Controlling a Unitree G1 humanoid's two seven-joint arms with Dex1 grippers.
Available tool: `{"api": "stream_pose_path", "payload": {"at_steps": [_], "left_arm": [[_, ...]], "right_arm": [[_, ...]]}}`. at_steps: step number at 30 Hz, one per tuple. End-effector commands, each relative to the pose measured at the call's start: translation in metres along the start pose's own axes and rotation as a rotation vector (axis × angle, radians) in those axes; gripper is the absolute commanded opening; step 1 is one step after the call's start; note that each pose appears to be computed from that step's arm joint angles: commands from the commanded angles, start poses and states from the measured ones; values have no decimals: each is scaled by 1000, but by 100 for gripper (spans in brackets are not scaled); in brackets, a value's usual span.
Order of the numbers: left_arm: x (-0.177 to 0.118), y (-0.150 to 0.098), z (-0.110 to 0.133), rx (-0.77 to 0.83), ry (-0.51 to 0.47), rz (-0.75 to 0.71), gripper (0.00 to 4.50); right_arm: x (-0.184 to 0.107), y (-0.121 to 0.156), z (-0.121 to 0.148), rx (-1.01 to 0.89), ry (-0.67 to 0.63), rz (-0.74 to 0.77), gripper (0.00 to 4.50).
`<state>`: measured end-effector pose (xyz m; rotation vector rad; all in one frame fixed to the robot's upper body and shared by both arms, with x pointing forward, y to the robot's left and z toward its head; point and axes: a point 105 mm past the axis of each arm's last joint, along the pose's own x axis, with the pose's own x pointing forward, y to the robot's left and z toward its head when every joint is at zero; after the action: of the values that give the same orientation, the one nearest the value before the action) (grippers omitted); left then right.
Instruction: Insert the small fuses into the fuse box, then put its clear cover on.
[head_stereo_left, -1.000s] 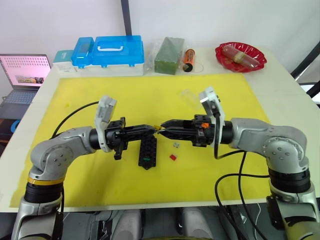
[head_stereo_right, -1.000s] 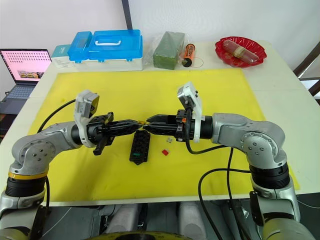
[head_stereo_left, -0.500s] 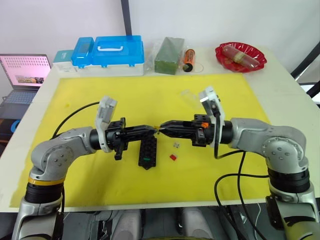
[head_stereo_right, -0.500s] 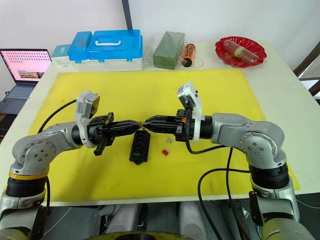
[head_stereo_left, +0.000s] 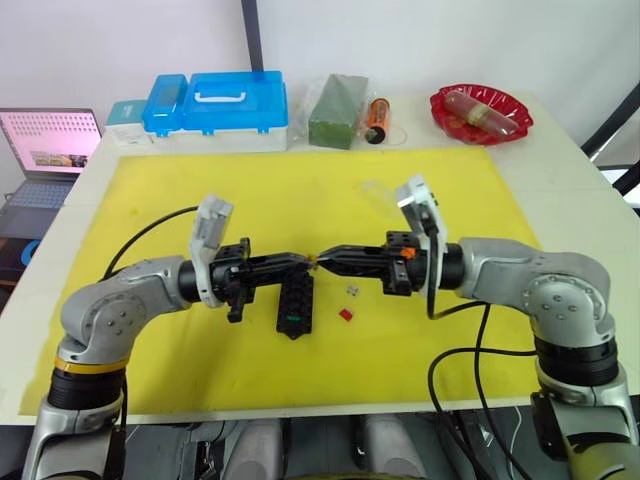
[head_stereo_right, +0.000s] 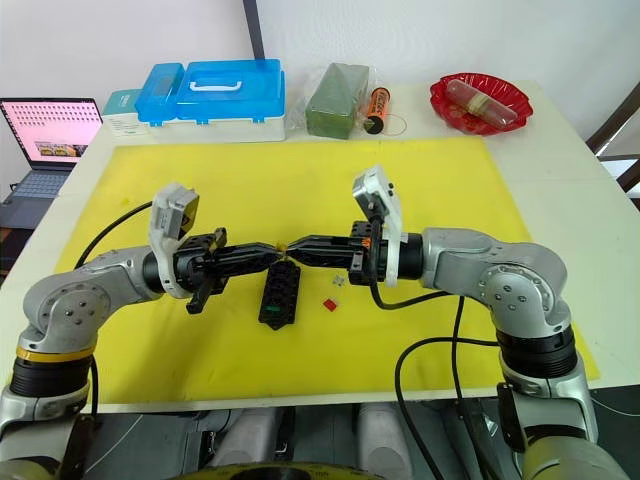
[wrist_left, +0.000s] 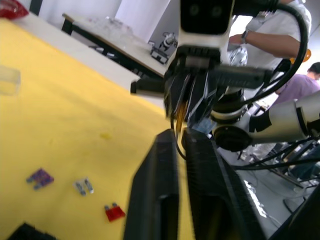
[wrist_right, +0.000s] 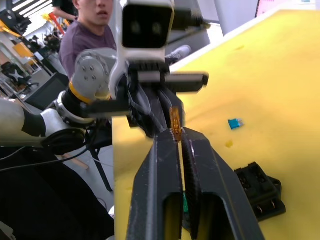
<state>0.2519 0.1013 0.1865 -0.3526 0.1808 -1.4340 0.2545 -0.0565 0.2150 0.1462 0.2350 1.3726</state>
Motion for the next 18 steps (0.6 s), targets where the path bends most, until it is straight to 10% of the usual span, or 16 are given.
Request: {"api": "stream_pose_path", "payload": {"at_steps": [1, 9, 18], "left_arm": [[-11, -7, 3, 88, 32, 40, 172], [-49, -17, -35, 205, 153, 204, 445], [-46, -15, -57, 400, 147, 278, 445]], "right_arm": [[1, 7, 11, -121, -2, 8, 0], [13, -1, -12, -366, 134, 9, 0], [10, -10, -31, -471, 311, 5, 0]]}}
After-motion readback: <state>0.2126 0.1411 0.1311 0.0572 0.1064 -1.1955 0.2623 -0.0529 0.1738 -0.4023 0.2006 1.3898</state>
